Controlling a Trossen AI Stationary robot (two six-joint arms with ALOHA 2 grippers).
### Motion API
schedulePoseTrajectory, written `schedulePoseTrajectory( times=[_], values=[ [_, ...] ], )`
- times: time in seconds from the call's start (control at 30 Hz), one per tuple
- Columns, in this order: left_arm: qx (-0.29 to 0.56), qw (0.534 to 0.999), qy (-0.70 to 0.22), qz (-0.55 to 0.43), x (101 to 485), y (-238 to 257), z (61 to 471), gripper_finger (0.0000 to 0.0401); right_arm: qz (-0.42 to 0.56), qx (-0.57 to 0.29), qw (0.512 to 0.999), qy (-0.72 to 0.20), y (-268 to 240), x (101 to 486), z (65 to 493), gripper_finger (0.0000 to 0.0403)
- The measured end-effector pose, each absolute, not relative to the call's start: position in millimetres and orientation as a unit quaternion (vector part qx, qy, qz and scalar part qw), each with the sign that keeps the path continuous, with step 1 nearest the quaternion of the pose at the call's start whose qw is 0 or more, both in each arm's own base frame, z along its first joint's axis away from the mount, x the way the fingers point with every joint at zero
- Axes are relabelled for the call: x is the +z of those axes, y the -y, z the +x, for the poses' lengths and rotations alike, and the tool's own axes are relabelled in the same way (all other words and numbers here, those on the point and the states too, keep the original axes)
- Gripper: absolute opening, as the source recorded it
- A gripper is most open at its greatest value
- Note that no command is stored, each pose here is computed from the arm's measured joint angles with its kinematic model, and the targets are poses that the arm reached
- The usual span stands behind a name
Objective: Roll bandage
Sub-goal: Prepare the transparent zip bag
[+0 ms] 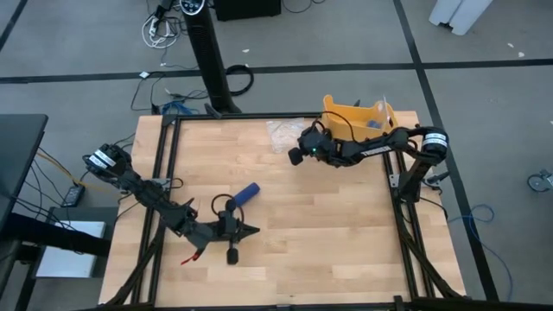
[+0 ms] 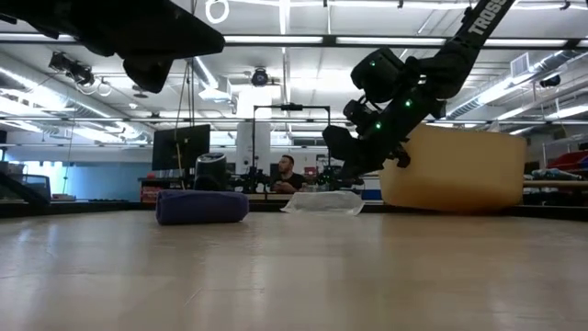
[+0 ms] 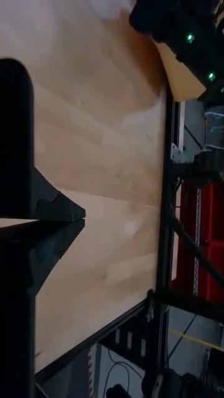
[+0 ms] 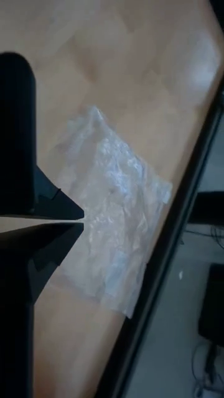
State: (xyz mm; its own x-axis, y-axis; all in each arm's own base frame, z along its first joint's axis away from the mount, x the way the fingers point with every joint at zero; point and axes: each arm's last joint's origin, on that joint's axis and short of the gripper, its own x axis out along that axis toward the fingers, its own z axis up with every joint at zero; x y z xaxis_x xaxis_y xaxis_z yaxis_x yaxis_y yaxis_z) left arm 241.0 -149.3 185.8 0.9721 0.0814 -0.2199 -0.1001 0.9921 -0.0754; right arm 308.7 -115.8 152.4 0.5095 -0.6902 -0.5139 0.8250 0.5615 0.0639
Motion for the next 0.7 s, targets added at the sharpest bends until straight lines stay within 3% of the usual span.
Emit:
schedulePoseTrajectory(
  times=[0.33, 0.7],
  values=[
    [0.071, 0.991, -0.107, -0.027, 186, 147, 241, 0.0007, 0.154, -0.449, 0.850, -0.228, 104, 132, 317, 0.0018],
    [0.074, 0.991, -0.106, -0.025, 186, 147, 241, 0.0007, 0.037, -0.459, 0.874, -0.157, 52, 139, 339, 0.0010]
  ],
)
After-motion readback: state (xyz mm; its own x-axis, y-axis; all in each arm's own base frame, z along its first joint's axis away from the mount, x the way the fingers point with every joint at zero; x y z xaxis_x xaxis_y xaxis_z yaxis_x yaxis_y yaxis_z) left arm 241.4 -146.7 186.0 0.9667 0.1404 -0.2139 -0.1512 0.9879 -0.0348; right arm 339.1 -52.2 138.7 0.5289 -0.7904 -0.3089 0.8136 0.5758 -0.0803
